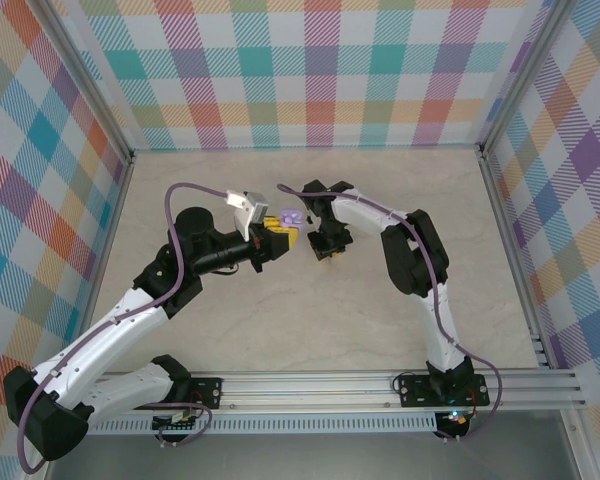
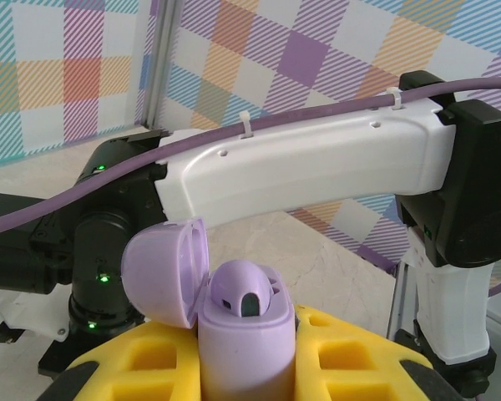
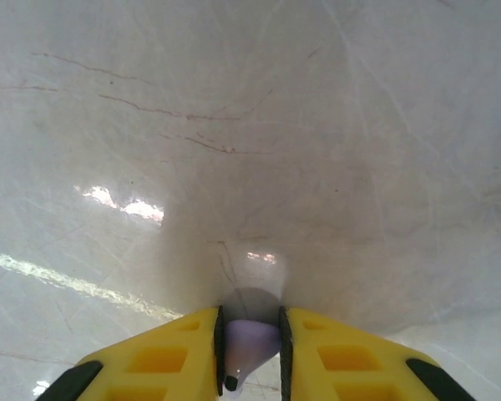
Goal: Insert the wireless bluetooth earbuds into the charging case
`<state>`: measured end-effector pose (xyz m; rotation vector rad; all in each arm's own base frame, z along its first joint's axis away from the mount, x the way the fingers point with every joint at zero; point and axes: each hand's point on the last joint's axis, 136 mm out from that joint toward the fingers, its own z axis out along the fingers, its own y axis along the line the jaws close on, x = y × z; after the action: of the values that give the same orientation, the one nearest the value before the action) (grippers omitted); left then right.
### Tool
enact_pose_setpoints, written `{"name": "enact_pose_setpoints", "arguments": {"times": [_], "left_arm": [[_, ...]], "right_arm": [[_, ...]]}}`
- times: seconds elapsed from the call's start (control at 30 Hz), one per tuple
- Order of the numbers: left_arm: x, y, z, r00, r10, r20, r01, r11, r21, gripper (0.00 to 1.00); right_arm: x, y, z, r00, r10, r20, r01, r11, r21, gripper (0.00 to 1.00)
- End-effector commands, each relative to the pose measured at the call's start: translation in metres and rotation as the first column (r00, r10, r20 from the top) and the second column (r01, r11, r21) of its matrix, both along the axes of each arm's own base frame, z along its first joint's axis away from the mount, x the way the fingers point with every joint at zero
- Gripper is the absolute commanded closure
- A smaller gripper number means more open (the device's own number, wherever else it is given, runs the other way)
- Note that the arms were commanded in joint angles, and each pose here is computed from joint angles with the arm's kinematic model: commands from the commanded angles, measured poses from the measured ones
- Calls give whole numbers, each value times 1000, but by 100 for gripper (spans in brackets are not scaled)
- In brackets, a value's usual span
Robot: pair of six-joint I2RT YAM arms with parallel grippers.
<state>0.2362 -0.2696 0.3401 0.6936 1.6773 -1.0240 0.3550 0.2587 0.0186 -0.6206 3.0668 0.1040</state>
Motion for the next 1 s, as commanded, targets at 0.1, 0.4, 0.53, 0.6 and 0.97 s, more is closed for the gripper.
{"name": "enact_pose_setpoints", "arguments": {"times": [0.1,0.4,0.53,0.6,0.97], "left_arm": [[22,6,-18,985,135,-110,-135,991,5,81],[58,13,-72,924,251,-289,-240,968,72,79],[68,13,-99,893,250,-374,-233,968,90,79],[70,13,-112,882,249,-399,-227,968,104,79],[64,0,-128,918,144,-370,-134,990,54,79]], "right_arm": [[0,-2,15,992,-122,-38,127,975,185,77],[2,-17,41,971,-231,-55,234,890,391,77],[0,-19,63,967,-252,-33,236,843,483,77],[-1,-20,76,965,-262,-12,230,823,520,77],[-16,-4,178,965,-229,124,66,677,733,75]]}}
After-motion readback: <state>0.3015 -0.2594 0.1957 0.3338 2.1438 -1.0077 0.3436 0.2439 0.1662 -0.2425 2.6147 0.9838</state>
